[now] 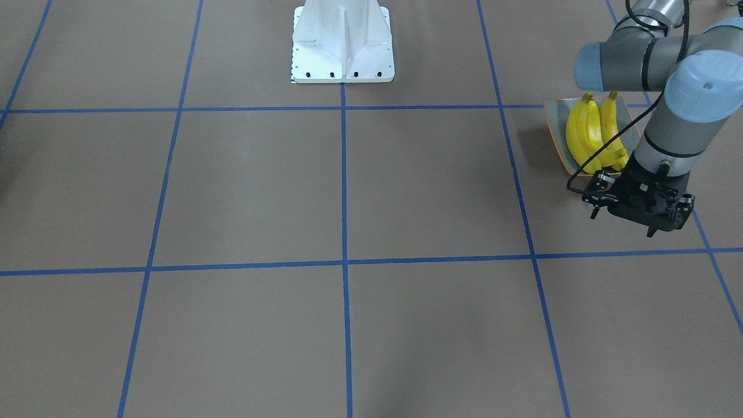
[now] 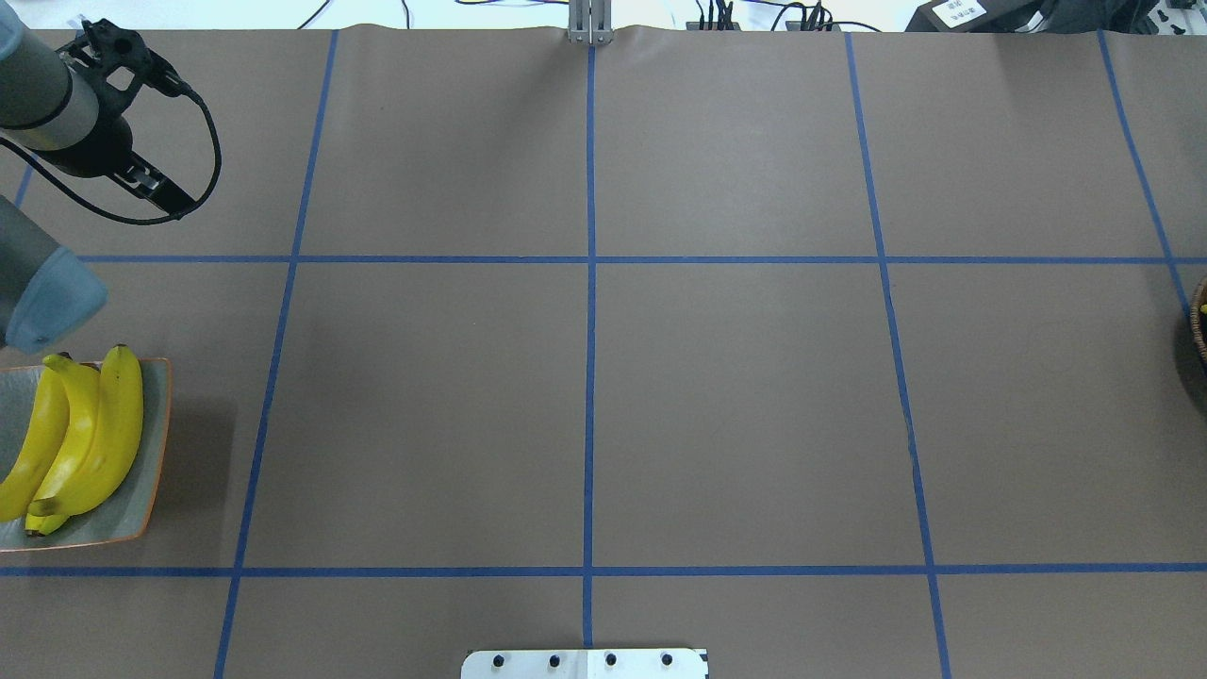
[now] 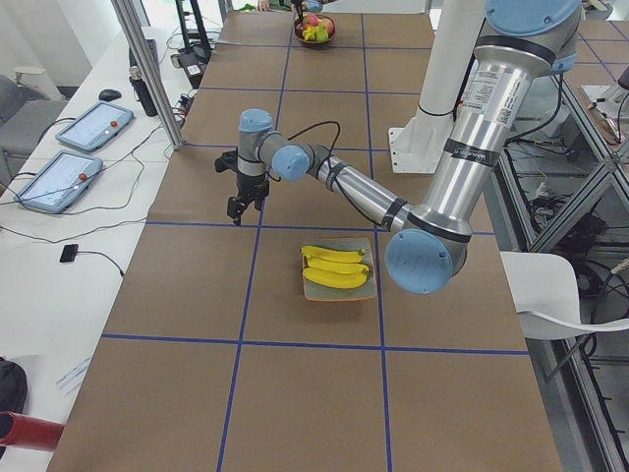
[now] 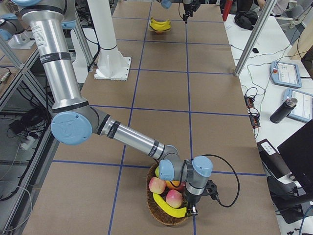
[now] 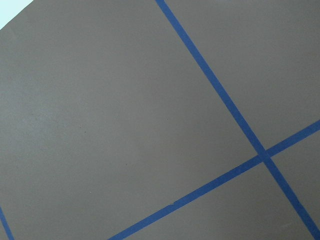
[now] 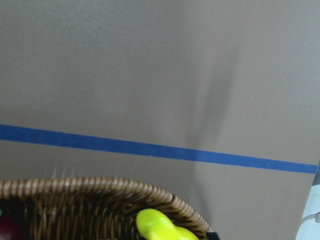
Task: Transfer all bananas from basket to plate
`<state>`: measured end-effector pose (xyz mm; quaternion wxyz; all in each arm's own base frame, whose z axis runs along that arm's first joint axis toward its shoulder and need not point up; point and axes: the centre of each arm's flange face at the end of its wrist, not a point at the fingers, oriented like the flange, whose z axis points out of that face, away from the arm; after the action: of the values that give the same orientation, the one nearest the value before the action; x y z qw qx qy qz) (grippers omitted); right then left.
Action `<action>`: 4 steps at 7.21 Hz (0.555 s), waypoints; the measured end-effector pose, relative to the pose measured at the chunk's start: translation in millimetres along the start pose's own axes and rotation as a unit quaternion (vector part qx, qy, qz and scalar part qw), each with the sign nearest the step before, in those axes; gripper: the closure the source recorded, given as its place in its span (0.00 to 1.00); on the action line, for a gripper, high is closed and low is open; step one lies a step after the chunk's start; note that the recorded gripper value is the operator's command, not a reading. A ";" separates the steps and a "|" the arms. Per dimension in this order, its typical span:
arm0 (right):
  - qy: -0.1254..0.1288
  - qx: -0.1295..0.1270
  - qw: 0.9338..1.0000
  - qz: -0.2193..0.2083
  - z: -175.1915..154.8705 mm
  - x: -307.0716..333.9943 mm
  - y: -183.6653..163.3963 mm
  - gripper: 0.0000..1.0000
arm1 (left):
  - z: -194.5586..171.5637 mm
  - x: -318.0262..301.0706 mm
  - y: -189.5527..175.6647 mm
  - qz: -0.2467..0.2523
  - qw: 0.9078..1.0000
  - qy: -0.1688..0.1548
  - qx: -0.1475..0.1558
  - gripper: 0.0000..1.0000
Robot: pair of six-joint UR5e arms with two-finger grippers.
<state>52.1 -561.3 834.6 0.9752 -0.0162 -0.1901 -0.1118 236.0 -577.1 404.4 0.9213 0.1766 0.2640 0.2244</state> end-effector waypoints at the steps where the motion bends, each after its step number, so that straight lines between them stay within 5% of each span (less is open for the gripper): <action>1: 0.000 -0.002 1.000 -0.004 -7.9 -2.1 0.0 1.00 | 0.6 1.6 -0.2 -0.001 1.000 0.001 0.000 0.00; 4: 0.001 -0.015 1.000 -0.019 -40.0 3.1 9.6 1.00 | 2.0 10.7 -2.8 -0.003 1.000 0.004 0.000 0.00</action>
<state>71.7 -555.5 798.7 0.9727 -0.0270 -0.1878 -0.1335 246.2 -574.4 400.4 0.9209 0.1745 0.2682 0.2227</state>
